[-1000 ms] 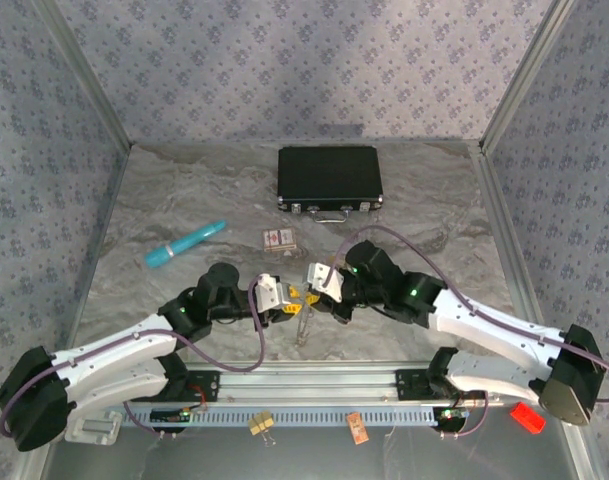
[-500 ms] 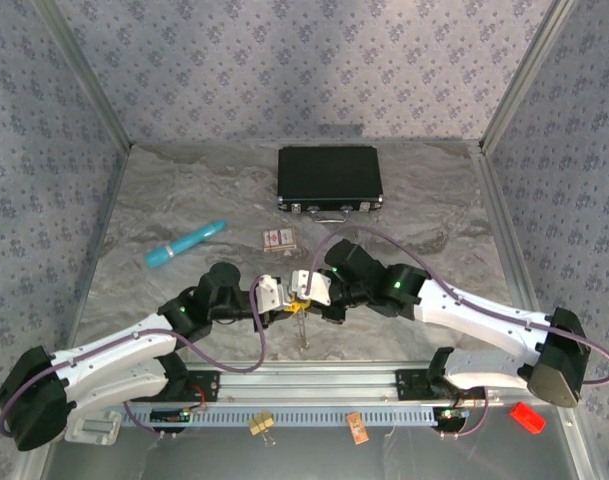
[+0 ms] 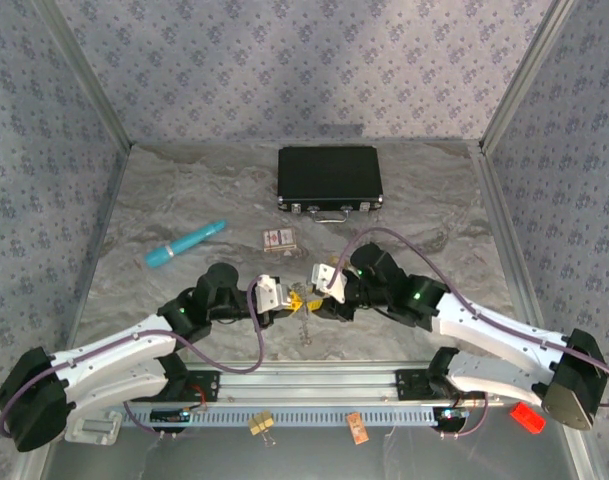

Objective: Put the keys on the keyring

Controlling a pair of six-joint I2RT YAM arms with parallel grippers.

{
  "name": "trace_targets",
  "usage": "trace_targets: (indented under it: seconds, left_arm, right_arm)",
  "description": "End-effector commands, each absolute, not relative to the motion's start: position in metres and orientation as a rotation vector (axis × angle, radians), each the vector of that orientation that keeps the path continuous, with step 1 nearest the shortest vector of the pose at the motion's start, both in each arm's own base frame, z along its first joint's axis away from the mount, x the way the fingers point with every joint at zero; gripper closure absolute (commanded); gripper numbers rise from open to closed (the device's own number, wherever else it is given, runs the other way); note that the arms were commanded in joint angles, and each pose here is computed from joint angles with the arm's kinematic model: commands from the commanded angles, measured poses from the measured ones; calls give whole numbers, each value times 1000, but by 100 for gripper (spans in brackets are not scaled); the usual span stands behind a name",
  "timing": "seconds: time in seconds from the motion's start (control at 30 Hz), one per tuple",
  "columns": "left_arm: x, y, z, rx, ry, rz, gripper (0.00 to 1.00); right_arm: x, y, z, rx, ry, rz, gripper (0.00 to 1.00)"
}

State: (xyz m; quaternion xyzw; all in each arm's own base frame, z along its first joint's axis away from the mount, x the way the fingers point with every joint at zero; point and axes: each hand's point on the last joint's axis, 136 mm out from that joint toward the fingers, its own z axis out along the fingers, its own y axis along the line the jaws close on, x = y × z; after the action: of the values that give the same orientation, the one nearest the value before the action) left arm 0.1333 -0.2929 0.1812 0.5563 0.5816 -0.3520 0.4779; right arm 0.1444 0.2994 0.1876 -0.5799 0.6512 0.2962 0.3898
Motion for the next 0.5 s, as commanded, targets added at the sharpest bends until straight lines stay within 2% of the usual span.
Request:
trace_targets:
  seconds: [0.0, 0.07, 0.17, 0.33, 0.37, 0.43, 0.47]
  left_arm:
    - [128, -296, 199, 1330, 1334, -907, 100]
    - [127, -296, 198, 1326, 1336, -910, 100]
    - [127, -296, 199, 1319, 1331, -921, 100]
    - [126, -295, 199, 1315, 1333, -922, 100]
    - [127, -295, 199, 1311, 1336, -916, 96]
    - [130, -293, 197, 1309, 1354, -897, 79]
    - [130, -293, 194, 1317, 1365, -886, 77]
  right_arm:
    - [139, 307, 199, -1440, 1607, 857, 68]
    - [139, 308, 199, -1434, 1603, 873, 69]
    - [142, 308, 195, -1436, 1618, 868, 77]
    - [141, 310, 192, -1455, 1625, 878, 100]
    - [142, 310, 193, -1461, 1627, 874, 100]
    - [141, 310, 193, -1482, 1633, 862, 100]
    - [141, 310, 193, -1495, 1638, 851, 100]
